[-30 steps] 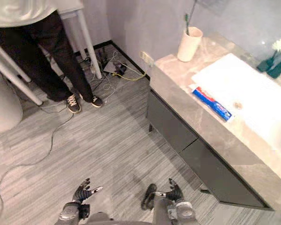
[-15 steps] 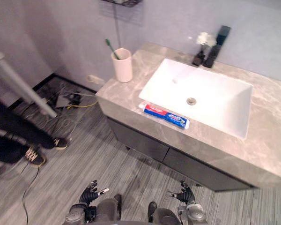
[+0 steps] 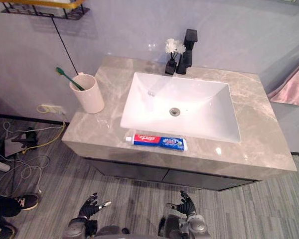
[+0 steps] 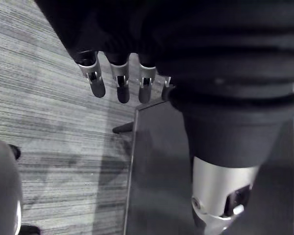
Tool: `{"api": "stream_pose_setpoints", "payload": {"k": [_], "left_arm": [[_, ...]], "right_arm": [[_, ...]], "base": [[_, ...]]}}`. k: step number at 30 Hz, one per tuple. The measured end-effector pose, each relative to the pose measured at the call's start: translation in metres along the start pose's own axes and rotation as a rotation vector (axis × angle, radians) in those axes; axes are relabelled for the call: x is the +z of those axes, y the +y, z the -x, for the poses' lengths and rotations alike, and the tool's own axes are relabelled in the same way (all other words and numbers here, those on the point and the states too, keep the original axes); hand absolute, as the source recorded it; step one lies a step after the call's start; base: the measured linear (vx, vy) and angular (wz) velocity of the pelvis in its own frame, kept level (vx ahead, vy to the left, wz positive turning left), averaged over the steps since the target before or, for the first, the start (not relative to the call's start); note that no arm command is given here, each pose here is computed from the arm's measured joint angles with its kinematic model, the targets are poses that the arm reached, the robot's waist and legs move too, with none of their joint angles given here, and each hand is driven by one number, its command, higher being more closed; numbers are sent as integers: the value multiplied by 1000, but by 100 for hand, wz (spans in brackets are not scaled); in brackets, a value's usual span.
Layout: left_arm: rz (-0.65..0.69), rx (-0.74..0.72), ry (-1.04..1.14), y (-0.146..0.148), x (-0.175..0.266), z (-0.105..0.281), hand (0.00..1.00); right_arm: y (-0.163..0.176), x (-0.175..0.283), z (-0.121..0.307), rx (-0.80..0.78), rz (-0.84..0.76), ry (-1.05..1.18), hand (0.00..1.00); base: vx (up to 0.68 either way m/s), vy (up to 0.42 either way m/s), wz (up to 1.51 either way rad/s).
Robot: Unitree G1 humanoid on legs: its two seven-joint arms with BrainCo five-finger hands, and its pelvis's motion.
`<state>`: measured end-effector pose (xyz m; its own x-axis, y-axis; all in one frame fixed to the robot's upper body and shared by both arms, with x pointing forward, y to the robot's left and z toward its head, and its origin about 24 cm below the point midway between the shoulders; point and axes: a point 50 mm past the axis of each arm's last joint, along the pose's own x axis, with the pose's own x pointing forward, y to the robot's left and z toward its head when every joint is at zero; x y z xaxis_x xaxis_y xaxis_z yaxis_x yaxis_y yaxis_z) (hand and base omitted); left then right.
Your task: Organize washtable
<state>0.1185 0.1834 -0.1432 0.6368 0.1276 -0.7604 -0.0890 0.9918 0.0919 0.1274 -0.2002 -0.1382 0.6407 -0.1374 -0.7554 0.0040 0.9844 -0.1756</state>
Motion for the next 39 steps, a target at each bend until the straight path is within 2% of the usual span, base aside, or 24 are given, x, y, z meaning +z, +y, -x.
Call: {"api": "stream_pose_setpoints", "payload": {"k": [5, 9, 15, 26, 27, 33, 39], "left_arm": [[21, -10, -23, -6, 5, -1, 0], [30, 6, -24, -2, 5, 0, 0], [10, 33, -9, 10, 0, 1, 0], [15, 44, 36, 13, -11, 3, 0], [-17, 84, 87, 32, -25, 9, 0], [-17, 84, 88, 32, -25, 9, 0], [-9, 86, 125, 32, -33, 10, 0]], "right_arm": [[3, 1, 0, 1, -30, -2, 0], [-6, 0, -1, -46, -91, 12, 0], [-2, -20, 6, -56, -147, 80, 0], [-13, -31, 6, -82, -144, 141, 0], [-27, -32, 5, -106, -113, 152, 0], [-27, -33, 5, -106, -116, 158, 0], [-26, -56, 15, -142, -246, 231, 0]], "base": [[186, 8, -16], [73, 167, -43], [60, 143, -10], [-8, -6, -2], [0, 0, 0], [0, 0, 0], [1, -11, 3]]}}
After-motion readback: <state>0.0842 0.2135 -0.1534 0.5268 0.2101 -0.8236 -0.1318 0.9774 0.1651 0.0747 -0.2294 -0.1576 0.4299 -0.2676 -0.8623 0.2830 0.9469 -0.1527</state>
